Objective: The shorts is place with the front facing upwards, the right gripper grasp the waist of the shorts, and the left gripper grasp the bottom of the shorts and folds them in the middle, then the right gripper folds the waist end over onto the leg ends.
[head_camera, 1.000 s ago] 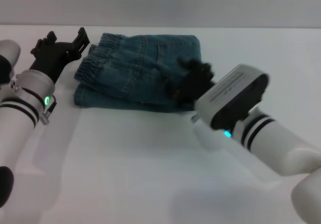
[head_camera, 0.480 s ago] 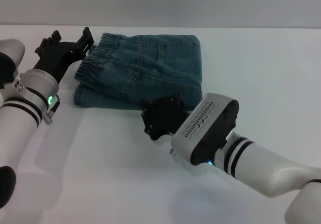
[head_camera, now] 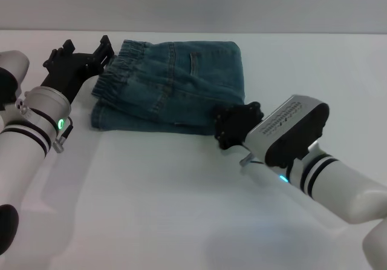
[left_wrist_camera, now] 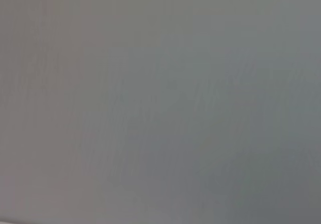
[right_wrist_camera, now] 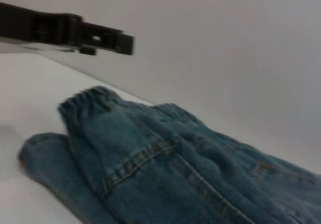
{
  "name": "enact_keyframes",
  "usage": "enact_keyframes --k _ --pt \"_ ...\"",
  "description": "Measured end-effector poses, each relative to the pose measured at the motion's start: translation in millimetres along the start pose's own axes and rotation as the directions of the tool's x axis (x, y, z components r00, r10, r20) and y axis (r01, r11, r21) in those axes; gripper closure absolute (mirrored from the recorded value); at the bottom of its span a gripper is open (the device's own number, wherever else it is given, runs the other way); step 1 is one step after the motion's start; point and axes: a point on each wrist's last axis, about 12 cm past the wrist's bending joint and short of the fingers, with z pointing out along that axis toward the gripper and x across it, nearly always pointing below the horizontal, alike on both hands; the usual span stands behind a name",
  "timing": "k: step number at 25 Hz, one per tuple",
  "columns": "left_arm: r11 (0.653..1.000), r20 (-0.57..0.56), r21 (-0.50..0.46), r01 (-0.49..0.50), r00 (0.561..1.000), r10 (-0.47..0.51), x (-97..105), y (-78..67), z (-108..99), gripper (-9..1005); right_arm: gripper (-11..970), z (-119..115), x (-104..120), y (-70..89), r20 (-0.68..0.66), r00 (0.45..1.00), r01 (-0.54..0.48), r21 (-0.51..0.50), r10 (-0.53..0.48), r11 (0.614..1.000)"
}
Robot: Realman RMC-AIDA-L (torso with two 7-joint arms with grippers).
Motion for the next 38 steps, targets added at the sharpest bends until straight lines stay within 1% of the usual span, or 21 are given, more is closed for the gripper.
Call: enact_keyframes --k 2,6,8,11,12,13,14,15,16,17,19,21,22,23,24,25,26,27,29,31,38 --pt "1.000 0.001 0.002 -0.001 1.000 0.001 -0.4 -0.5 0.6 163 960 -0.3 3.7 -9.8 -0.016 1.000 0.003 0.031 -0.003 1.000" --pt "1.000 -0.001 0.004 -0.003 1.000 0.003 -1.0 -1.1 1.9 163 959 -0.6 6.4 -17.7 -0.029 1.000 -0.001 0.058 0.003 0.998" --pt "1.000 -0.002 0.004 -0.004 1.000 0.004 -1.1 -0.9 1.9 163 959 -1.6 5.5 -17.4 -0.018 1.000 -0.009 0.060 0.010 0.998" --pt "1.000 0.008 0.003 -0.012 1.000 0.012 -2.1 0.2 1.6 163 959 -8.4 -1.6 -3.3 0.070 0.997 0.016 0.023 -0.018 1.000" --pt "1.000 0.021 0.002 -0.020 1.000 0.020 -2.5 0.9 0.7 163 960 -17.0 -4.2 1.1 0.154 0.988 0.019 0.040 -0.025 0.999" --pt "1.000 0.021 0.002 -0.020 1.000 0.020 -2.5 0.9 0.7 163 960 -17.0 -4.2 1.1 0.154 0.988 0.019 0.040 -0.025 0.999" --pt "1.000 0.021 0.002 -0.020 1.000 0.020 -2.5 0.9 0.7 163 960 -22.0 -5.3 0.4 0.198 0.980 0.005 0.063 -0.017 0.998" --pt "1.000 0.043 0.005 -0.030 0.999 0.030 -3.0 1.4 -0.9 163 960 -25.6 -7.6 -2.9 0.237 0.972 -0.029 0.096 0.005 0.995" --pt "0.999 0.100 0.005 -0.051 0.994 0.051 -4.3 4.5 -5.8 163 960 -30.2 -9.1 -8.4 0.275 0.961 -0.075 0.139 0.034 0.987" --pt "0.998 0.113 0.003 -0.057 0.992 0.056 -4.6 5.8 -7.2 163 959 -35.6 -7.6 -18.3 0.302 0.950 -0.143 0.202 0.078 0.969" --pt "0.998 0.126 0.001 -0.065 0.990 0.064 -4.8 6.8 -8.7 163 959 -49.0 2.1 -40.9 0.335 0.932 -0.257 0.334 0.141 0.907" --pt "0.995 0.161 -0.013 -0.101 0.982 0.102 -4.4 13.5 -14.5 163 959 -65.8 20.5 -64.4 0.333 0.926 -0.326 0.459 0.180 0.826" --pt "0.993 0.167 -0.023 -0.116 0.979 0.118 -3.7 17.3 -16.6 163 960 -77.2 33.7 -76.0 0.321 0.925 -0.351 0.525 0.201 0.775" --pt "0.993 0.167 -0.023 -0.116 0.979 0.118 -3.7 17.3 -16.6 163 960 -88.0 45.7 -84.6 0.311 0.924 -0.369 0.577 0.222 0.729" --pt "0.993 0.167 -0.023 -0.116 0.979 0.118 -3.7 17.3 -16.6 163 960 -95.0 52.8 -89.2 0.308 0.922 -0.380 0.605 0.234 0.700" --pt "0.990 0.173 -0.034 -0.134 0.975 0.138 -3.2 21.1 -18.7 163 960 -108.6 65.5 -95.8 0.303 0.919 -0.393 0.651 0.252 0.649" --pt "0.983 0.184 -0.055 -0.173 0.966 0.181 -2.0 27.9 -23.2 163 922 -119.6 74.0 -100.2 0.306 0.916 -0.402 0.683 0.260 0.610" --pt "0.982 0.185 -0.061 -0.177 0.965 0.185 -1.9 29.5 -24.1 163 885 -130.6 82.3 -102.8 0.305 0.915 -0.404 0.712 0.265 0.574" --pt "0.981 0.187 -0.072 -0.180 0.964 0.191 -1.4 32.8 -26.2 163 827 -142.2 88.9 -102.5 0.308 0.916 -0.400 0.738 0.256 0.543" --pt "0.980 0.187 -0.078 -0.181 0.963 0.192 -1.2 34.6 -27.1 163 787 -149.8 91.7 -100.9 0.315 0.918 -0.396 0.751 0.241 0.529" --pt "0.979 0.212 -0.081 -0.187 0.957 0.200 -0.5 35.9 -32.7 163 647 -150.4 91.7 -95.8 0.327 0.912 -0.411 0.746 0.249 0.524"
